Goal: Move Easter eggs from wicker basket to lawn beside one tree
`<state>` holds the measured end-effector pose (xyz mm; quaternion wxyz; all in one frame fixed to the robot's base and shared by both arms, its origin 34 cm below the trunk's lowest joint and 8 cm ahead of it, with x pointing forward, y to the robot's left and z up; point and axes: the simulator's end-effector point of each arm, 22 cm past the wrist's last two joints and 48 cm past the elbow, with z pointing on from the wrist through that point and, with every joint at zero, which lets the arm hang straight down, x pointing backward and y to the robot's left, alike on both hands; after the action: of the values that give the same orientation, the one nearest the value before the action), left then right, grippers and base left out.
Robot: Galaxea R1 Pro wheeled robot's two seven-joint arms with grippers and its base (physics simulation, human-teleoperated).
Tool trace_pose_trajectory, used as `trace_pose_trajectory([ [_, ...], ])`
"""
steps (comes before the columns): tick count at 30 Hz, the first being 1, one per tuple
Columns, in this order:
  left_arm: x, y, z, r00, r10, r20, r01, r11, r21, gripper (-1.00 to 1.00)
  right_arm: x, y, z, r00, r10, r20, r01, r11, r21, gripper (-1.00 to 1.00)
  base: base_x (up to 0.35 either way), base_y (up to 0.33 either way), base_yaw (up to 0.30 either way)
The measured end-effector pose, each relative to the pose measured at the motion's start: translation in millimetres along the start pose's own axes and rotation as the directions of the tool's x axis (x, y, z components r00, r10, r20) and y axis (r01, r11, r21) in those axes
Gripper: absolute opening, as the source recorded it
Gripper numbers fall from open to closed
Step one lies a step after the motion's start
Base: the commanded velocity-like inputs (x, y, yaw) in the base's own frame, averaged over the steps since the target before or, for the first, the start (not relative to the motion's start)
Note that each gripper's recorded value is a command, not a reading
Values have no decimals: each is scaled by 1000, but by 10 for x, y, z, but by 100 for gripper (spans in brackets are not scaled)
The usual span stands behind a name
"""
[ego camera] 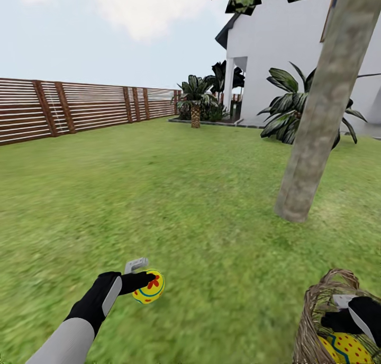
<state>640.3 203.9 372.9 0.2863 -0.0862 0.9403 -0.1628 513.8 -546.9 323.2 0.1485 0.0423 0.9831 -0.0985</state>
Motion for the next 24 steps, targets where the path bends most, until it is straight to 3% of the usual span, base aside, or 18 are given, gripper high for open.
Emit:
trace_pose_trajectory([
  [24, 426, 207, 356, 995, -27, -92, 24, 999, -25, -100, 260, 84, 352, 996, -30, -78, 30, 1000, 0, 100, 0, 0, 0],
])
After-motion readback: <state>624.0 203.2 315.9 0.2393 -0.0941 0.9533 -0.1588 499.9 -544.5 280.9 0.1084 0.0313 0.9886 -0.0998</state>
